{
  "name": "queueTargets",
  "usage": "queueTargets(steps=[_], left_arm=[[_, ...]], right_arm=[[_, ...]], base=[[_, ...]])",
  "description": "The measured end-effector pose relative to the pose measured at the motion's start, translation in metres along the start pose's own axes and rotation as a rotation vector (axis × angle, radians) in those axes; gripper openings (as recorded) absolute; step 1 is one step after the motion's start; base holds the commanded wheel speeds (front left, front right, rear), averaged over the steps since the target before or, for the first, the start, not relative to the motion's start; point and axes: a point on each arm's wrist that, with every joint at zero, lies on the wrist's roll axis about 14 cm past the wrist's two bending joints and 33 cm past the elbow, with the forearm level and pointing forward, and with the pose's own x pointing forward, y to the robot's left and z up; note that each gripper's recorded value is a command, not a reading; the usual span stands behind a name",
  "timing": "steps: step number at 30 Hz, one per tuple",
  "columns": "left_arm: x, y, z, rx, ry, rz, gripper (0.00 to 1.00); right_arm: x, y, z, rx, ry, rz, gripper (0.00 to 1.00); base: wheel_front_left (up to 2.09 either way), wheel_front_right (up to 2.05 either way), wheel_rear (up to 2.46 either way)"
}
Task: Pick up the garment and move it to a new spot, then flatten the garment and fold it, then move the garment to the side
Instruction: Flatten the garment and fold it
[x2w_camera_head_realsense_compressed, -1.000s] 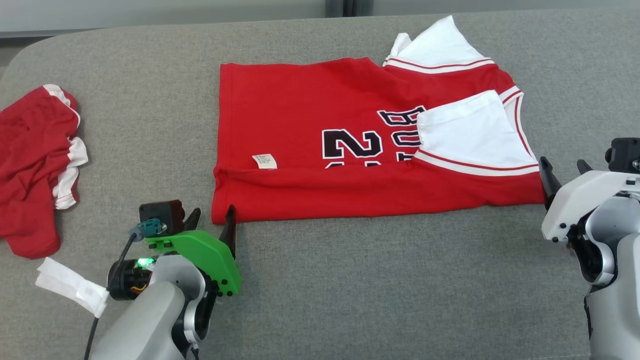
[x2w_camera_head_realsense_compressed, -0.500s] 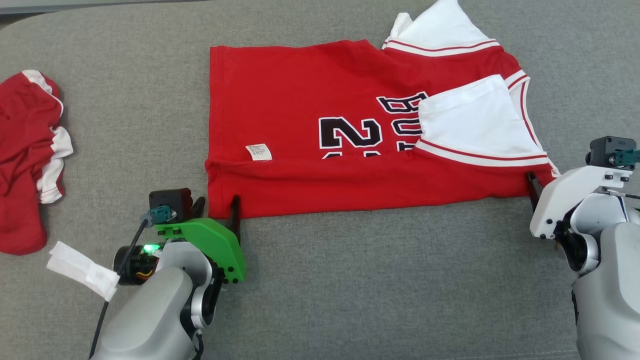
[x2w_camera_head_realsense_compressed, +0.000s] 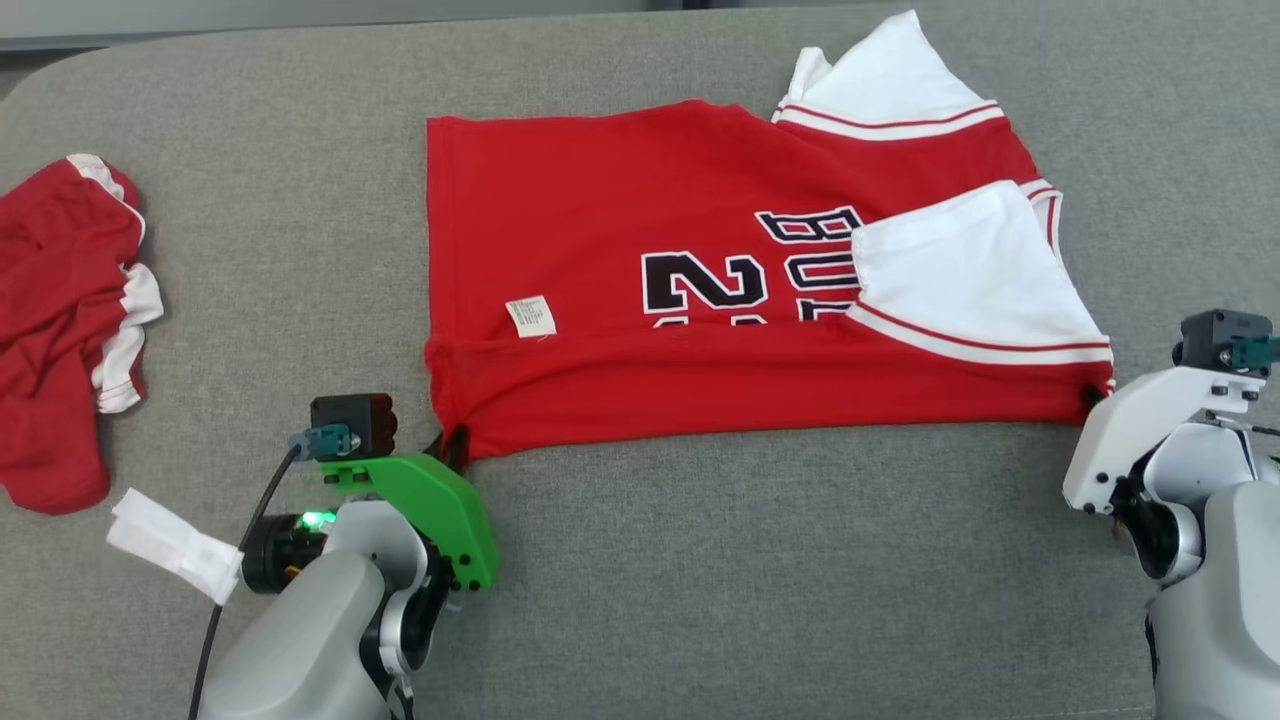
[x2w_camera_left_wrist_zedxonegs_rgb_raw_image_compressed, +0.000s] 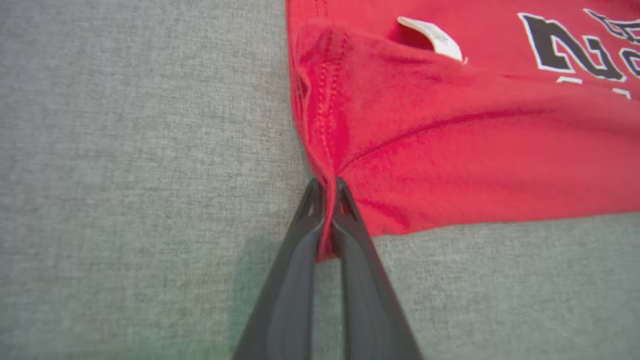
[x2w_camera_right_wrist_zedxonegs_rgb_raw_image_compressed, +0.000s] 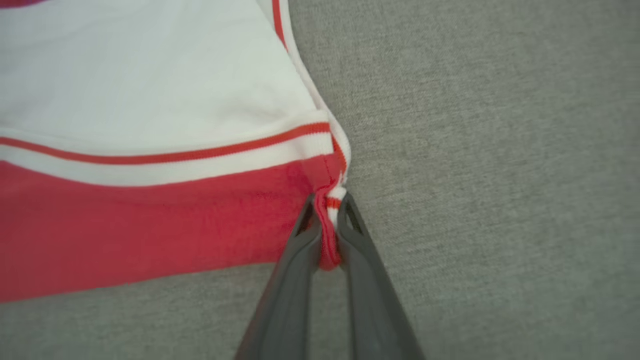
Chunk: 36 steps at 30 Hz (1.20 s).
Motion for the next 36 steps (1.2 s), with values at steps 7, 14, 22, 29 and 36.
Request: queueTargets(steps=[7, 14, 22, 29, 36], left_arm=[[-0.023, 0.001, -0.015, -0.003, 0.01, -0.001, 0.0], [-0.047, 0.0, -0.031, -0.017, 0.032, 0.005, 0.0], [-0.061, 0.007, -0.037, -0.035, 0.04, 0.034, 1.0], [-0.064, 0.014, -0.027, -0.021, 0.01, 0.054, 1.0], [-0.046, 0.012, 0.03, 0.045, -0.071, 0.025, 1.0]], right_arm=[[-0.032, -0.012, -0.005, 0.016, -0.036, -0.02, 0.0], [-0.058, -0.022, -0.029, 0.046, -0.004, -0.035, 0.0], [-0.067, -0.028, -0.045, 0.085, 0.019, -0.032, 1.0], [-0.069, -0.021, -0.018, 0.049, -0.037, -0.023, 1.0], [-0.062, 0.01, 0.062, -0.06, -0.151, 0.04, 1.0]], base=[[0.0, 0.0, 0.0], [0.0, 0.0, 0.0], [0.0, 0.0, 0.0], [0.0, 0.0, 0.0], [0.0, 0.0, 0.0]])
